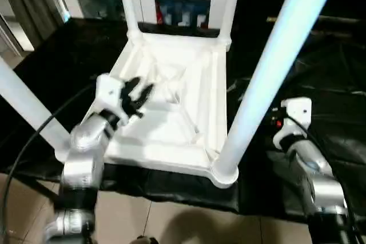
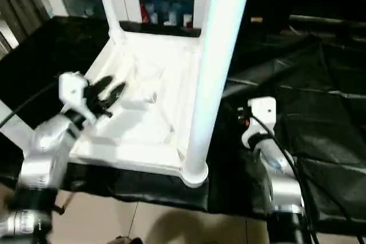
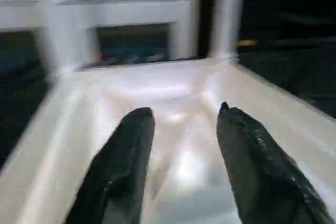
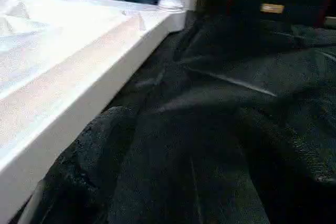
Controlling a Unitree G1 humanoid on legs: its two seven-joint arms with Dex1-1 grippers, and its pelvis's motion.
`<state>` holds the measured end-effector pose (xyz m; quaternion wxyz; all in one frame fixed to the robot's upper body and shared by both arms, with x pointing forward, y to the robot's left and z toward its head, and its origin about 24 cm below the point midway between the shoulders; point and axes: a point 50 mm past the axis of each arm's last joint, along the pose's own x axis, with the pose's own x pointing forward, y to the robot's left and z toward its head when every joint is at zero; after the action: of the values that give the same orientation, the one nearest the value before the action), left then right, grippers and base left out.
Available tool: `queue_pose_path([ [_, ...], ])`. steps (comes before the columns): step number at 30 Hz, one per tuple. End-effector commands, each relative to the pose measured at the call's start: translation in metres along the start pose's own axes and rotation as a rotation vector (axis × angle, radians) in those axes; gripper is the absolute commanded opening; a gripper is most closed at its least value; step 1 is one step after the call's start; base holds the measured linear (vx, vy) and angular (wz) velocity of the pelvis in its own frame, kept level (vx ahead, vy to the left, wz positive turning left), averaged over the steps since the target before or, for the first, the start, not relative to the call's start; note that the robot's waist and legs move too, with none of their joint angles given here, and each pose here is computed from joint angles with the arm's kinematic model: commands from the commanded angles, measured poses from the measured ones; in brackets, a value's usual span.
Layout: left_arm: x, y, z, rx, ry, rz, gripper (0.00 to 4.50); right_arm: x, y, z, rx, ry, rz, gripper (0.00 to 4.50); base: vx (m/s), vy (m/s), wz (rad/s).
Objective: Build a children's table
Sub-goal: Rotate leg to tighten
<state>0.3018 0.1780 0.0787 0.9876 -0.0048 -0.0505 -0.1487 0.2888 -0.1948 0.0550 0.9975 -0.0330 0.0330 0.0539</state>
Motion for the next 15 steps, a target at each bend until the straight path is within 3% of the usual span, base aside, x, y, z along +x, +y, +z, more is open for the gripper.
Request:
queue_pose_path([
  [1,-0.005,-0.001,0.001,-0.009,0.009,0.03,2.44,-0.002,0.005,0.006,-0.024,-0.029,-0.025,3.51,0.0,0.0,0.0],
  [4,-0.034,-0.011,-0.009,-0.03,-0.012,0.117,2.44,-0.019,0.014,-0.001,-0.003,0.002,-0.003,3.51,0.0,0.0,0.0],
  [11,-0.064,-0.031,-0.025,-0.022,0.065,0.112,2.44,-0.035,0.015,-0.013,0.061,0.045,0.015,3.51,0.0,0.0,0.0],
  [15,-0.07,-0.035,-0.026,-0.039,0.077,0.115,2.44,-0.038,0.019,-0.018,0.078,0.072,0.032,3.51,-0.034,-0.001,-0.03],
])
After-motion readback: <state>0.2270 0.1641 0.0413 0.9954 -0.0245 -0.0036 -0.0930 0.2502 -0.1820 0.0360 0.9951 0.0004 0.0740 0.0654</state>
